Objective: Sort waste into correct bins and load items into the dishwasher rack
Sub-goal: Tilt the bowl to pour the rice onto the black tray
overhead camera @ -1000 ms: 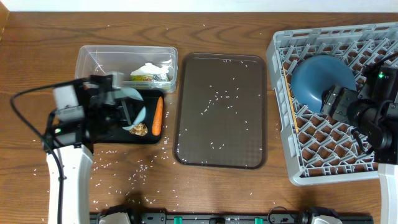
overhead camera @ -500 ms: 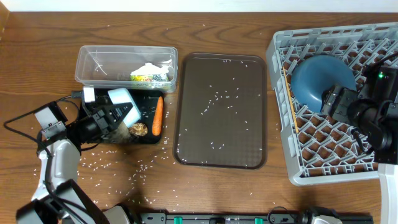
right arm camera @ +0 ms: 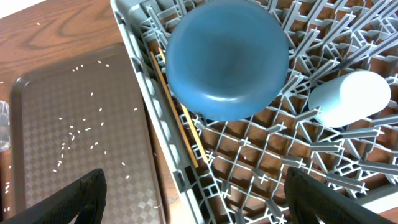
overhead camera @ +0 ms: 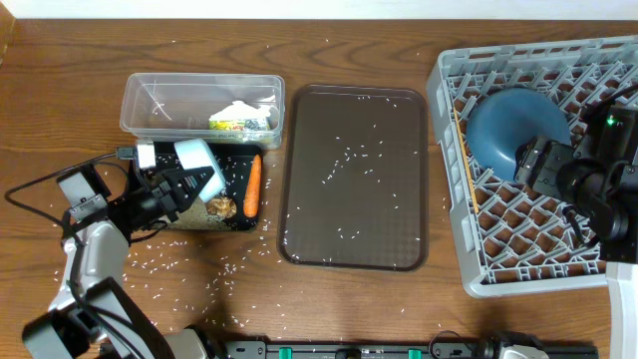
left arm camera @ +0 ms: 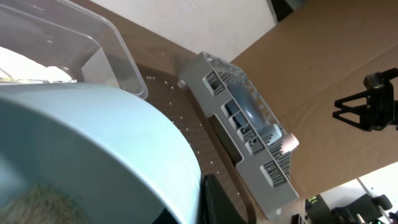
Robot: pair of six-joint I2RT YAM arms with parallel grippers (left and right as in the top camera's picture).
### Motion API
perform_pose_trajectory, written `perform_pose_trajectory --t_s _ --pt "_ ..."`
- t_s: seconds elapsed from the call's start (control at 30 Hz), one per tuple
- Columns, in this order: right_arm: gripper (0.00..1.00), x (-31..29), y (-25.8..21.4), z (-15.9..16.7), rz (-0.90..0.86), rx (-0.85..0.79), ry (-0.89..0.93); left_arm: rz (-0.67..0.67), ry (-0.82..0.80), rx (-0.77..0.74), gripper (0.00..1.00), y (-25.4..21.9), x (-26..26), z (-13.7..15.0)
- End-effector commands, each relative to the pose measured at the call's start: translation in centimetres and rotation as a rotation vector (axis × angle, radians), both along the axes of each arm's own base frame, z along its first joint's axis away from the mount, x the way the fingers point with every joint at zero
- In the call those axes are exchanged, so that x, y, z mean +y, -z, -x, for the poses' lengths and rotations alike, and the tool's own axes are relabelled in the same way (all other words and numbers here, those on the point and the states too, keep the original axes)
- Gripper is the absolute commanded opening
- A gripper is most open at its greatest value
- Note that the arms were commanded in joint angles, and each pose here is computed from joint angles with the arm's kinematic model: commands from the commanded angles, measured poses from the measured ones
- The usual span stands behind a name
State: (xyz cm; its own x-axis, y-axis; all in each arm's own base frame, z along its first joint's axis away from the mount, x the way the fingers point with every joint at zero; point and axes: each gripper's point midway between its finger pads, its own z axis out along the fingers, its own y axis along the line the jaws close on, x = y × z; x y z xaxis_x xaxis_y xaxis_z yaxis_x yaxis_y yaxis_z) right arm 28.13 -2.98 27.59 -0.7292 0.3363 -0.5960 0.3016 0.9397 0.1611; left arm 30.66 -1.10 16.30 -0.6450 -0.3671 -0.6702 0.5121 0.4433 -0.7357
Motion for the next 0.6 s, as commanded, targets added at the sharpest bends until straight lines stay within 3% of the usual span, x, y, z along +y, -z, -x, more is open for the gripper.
perform_pose_trajectory --t_s 0.0,0.17,0.23,0.4,0.47,0.57 --pt "0.85 -0.3 -0.1 -0.1 0.008 -0.004 -0.001 0.033 0.024 -0.04 0.06 0.3 -0.1 0.2" --pt "0.85 -0.3 -0.1 -0.1 0.008 -0.003 -0.001 0.09 0.02 0.045 0.06 0.9 -0.2 0.4" --pt "0.85 -0.3 -0.1 -0.1 0.008 -0.004 -0.001 0.02 0.006 0.015 0.06 1.8 -0.1 0.3" --pt "0.85 -0.3 -0.2 -0.2 0.009 -0.008 -0.001 0.046 0.02 -0.022 0.06 0.9 0.0 0.2" --pt "0.85 -0.3 -0.2 -0.2 0.009 -0.008 -0.001 0.08 0.014 0.03 0.06 0.8 0.0 0.2" --pt "0.85 -0.3 -0.2 -0.1 0.009 -0.007 -0.001 0.031 -0.016 0.076 0.07 2.1 0.2 -0.1"
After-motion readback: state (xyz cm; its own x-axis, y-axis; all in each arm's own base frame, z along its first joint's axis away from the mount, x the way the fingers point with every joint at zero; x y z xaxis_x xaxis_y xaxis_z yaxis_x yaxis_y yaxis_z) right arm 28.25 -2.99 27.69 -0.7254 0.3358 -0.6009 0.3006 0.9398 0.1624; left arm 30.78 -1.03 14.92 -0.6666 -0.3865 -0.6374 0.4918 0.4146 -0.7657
